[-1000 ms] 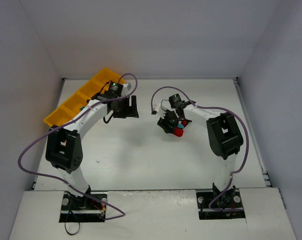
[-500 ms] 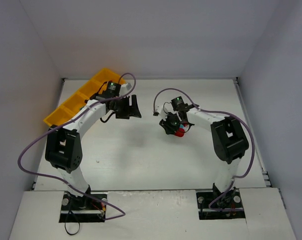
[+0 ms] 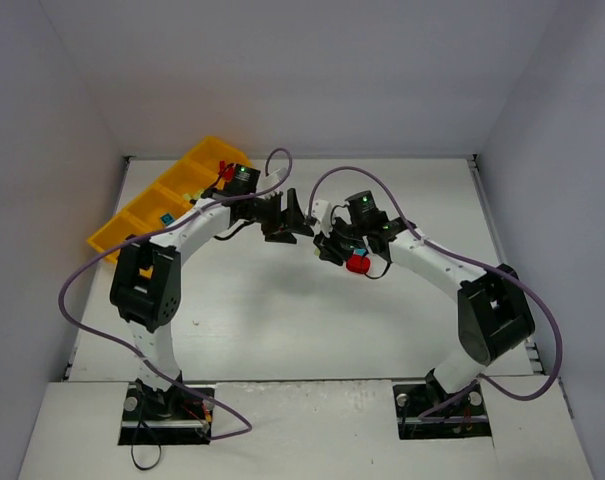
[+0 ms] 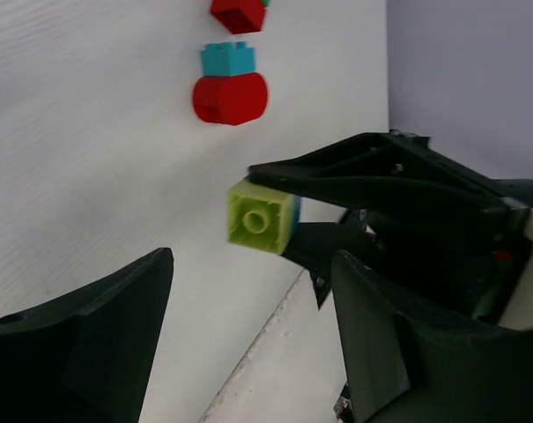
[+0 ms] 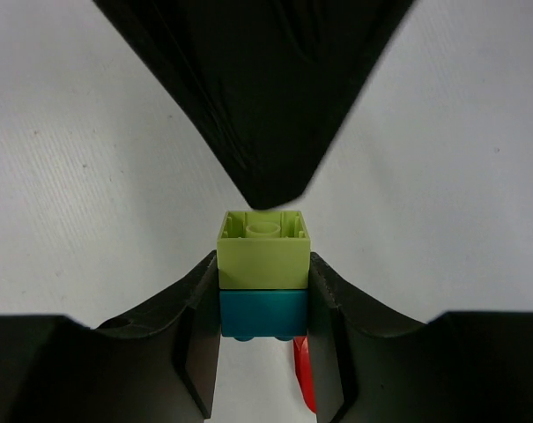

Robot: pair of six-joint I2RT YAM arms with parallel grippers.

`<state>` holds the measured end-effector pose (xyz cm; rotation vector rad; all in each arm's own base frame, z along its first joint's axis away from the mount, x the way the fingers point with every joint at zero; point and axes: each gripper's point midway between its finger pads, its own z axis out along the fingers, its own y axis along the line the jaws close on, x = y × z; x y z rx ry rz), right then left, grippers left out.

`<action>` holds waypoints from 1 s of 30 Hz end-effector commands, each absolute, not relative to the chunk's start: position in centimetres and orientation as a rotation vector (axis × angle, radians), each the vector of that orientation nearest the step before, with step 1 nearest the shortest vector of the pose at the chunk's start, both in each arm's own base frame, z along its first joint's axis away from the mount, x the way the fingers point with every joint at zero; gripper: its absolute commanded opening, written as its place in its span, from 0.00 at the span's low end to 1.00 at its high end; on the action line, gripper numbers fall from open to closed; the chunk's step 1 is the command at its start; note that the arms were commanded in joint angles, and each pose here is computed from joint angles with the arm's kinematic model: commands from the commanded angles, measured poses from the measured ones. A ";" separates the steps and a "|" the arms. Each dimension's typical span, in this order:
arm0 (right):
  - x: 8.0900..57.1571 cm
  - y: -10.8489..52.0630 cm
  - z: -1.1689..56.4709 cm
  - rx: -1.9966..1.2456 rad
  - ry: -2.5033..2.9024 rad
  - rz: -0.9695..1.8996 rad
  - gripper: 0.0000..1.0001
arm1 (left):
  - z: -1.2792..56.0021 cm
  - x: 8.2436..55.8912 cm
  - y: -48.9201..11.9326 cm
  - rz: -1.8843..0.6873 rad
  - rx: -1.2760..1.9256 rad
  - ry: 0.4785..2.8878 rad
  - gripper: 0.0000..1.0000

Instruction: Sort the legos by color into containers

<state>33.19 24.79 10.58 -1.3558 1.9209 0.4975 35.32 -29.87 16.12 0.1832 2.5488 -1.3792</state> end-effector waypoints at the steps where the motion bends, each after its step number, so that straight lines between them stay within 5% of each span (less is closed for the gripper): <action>1: 33.5 25.8 13.5 -1.302 1.831 0.532 0.11 | 23.0 35.8 -32.3 -1.542 0.351 2.318 0.66; 30: 32.7 26.1 16.0 -1.286 1.767 0.573 0.13 | 19.2 34.0 -33.8 -1.559 0.450 2.408 0.66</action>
